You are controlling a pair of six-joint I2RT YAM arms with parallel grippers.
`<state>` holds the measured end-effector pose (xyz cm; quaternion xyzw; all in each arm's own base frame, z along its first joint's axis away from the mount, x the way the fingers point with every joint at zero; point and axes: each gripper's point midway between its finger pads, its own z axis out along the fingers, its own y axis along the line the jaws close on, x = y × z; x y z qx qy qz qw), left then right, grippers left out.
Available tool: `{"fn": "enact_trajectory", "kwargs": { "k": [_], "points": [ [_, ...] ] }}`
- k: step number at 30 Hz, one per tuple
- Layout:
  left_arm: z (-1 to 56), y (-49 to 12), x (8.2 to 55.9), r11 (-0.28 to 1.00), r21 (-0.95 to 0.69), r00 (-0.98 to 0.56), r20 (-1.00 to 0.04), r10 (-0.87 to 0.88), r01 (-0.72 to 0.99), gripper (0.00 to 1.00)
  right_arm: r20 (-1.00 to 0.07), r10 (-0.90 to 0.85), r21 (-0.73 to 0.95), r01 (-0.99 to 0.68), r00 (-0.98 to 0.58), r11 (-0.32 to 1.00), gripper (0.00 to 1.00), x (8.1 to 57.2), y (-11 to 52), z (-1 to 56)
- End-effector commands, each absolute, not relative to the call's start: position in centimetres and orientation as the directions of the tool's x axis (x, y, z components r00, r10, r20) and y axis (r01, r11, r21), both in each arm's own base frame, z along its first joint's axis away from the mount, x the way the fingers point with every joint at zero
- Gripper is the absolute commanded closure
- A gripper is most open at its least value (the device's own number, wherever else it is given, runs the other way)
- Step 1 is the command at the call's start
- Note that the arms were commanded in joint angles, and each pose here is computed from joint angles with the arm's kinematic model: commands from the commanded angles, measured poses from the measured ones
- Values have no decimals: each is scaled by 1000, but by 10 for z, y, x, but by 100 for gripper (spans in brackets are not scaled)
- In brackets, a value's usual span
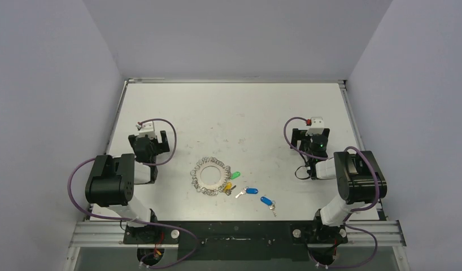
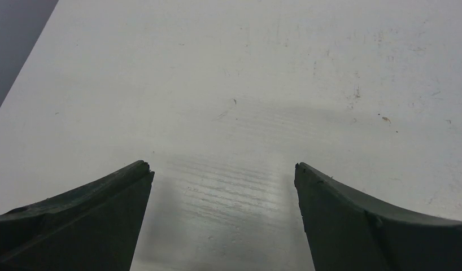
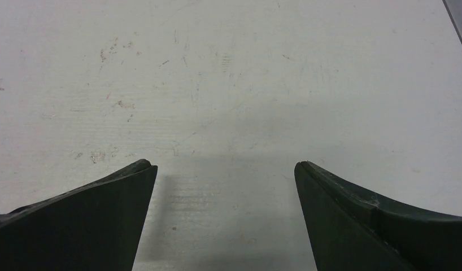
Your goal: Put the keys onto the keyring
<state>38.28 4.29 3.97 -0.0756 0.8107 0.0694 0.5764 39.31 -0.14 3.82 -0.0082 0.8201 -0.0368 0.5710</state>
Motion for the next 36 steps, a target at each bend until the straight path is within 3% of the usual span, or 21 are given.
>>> {"fn": "enact_trajectory", "kwargs": {
  "k": [1,10,13,16,19,22,25,28,32,36],
  "points": [
    [53,43,390,981,21,-281,-959,-35,-192,3,-950,-58,-67,17,-306,998,0,398,2,51],
    [58,42,387,981,40,-283,-959,-16,-191,3,-952,-52,-70,48,-302,996,0,399,-2,53],
    [102,21,383,988,75,-306,-951,31,-135,3,-935,-61,-58,-18,-350,998,0,409,10,88],
    [152,12,374,939,-207,-319,-901,-293,-275,3,-910,18,93,-161,-415,983,0,413,46,149],
    [183,-7,353,908,-323,-390,-825,-408,-267,3,-891,85,235,-293,-446,927,0,399,80,184],
    [180,-20,325,904,-354,-470,-773,-426,-239,3,-861,179,296,-183,-477,938,0,382,71,183],
    [168,-6,301,855,-369,-465,-724,-510,-364,3,-834,314,355,-5,-454,935,0,366,49,171],
    [163,-18,292,840,-422,-485,-687,-541,-340,3,-764,493,416,266,-416,870,0,337,16,150],
    [150,-45,282,809,-509,-564,-591,-576,-292,3,-734,553,469,295,-395,833,0,317,10,136],
    [135,-76,272,790,-589,-665,-522,-534,-172,3,-651,592,476,351,-475,806,0,296,16,111]
  ]
}}
